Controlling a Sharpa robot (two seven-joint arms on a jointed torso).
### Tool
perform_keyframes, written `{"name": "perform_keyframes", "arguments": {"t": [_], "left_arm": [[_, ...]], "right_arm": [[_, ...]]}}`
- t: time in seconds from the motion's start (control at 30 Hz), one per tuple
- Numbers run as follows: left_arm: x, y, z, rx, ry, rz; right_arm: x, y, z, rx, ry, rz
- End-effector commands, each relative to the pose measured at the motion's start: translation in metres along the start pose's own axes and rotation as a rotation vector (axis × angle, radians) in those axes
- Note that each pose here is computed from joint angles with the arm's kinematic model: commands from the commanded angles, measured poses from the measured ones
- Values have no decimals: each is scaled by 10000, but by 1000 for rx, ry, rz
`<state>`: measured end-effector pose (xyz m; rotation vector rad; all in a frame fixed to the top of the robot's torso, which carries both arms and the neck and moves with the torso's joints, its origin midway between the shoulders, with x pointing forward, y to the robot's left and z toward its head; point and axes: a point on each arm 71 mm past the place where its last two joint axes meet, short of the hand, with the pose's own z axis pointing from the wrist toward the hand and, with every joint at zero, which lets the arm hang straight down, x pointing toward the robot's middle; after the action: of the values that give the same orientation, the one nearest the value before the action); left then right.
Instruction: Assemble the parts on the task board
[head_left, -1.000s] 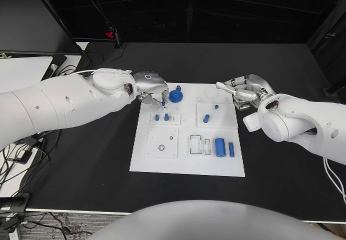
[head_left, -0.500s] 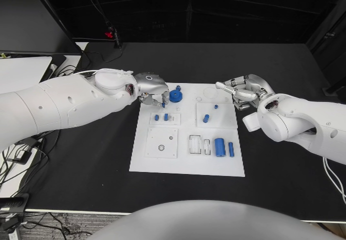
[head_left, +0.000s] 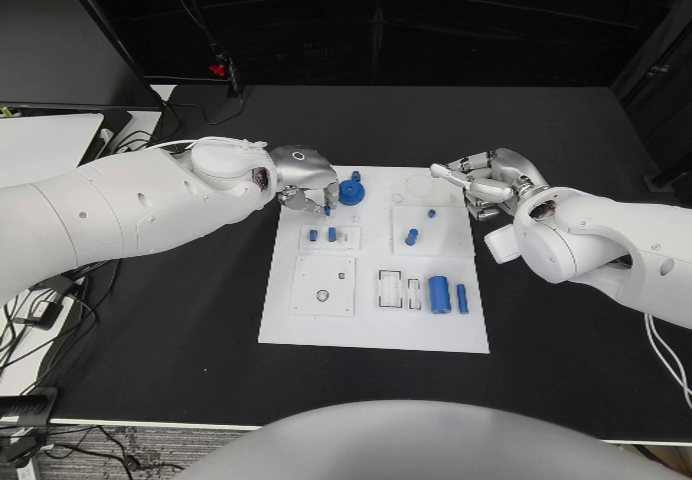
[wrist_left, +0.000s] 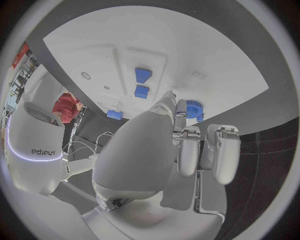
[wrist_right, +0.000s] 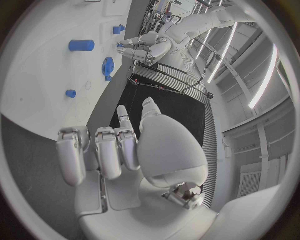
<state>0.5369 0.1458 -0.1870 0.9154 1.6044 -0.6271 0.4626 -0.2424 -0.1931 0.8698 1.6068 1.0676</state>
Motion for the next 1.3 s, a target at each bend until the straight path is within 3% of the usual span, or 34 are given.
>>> {"name": "perform_keyframes", "arguments": {"t": [0.03, 1.3], "left_arm": [[26, -6, 6, 4, 26, -2], [65, -30, 36, 21, 61, -15]], "right_arm": [[0, 13, 2, -9, 2, 2], [3, 13, 7, -9, 1, -1]]}}
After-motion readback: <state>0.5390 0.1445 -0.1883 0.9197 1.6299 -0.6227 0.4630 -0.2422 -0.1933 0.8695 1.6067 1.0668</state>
